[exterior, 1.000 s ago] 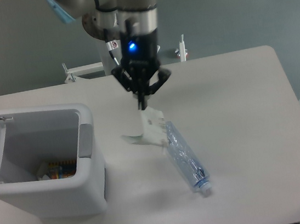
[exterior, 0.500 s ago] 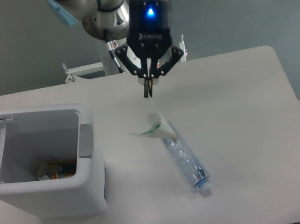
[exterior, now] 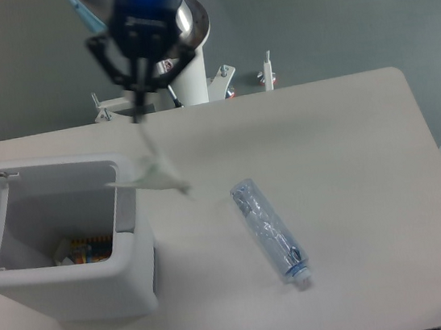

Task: Place the trash in the trash can
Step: 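Lift the wrapper and carry it over the white trash bin, then open the gripper to drop the wrapper into the bin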

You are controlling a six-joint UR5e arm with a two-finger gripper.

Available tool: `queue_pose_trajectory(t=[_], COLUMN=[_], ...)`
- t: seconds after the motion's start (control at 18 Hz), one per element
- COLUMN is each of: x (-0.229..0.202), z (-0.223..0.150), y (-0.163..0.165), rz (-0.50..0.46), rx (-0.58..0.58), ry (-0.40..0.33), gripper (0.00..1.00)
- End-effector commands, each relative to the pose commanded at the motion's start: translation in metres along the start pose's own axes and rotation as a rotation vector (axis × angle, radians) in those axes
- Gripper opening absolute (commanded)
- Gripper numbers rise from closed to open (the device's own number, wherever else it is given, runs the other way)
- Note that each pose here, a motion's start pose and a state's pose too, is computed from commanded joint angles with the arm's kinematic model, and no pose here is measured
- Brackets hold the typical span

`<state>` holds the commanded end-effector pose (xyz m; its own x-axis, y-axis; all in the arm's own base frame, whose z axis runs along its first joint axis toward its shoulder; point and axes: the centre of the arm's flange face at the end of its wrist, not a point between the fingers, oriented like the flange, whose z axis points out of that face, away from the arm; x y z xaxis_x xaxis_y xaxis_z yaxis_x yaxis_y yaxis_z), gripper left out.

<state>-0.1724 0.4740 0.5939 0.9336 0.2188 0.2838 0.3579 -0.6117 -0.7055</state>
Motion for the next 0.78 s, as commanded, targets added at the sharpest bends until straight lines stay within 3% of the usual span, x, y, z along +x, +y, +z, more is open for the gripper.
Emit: queue_pose_trajectory(t=[0.17,0.28,0.39,0.44,0.56,0.78], x=[0.022,0.023,0.021,0.021,0.023,0.021], z=[0.028,0.047,0.059,0.059,0.054,0.044], y=[0.002,0.006,0.007,0.004,-0.003,-0.016], rz=[0.044,0.052,0.075,0.082,0.080,0.044], rx=[-0.027,-0.048,-0.059,-0.051,-0.035,-0.009], ry=[0.049,0.065,0.070,0.067,0.067,0.053], gripper=[0.02,0.20,0.74,0.90,1.00,1.00])
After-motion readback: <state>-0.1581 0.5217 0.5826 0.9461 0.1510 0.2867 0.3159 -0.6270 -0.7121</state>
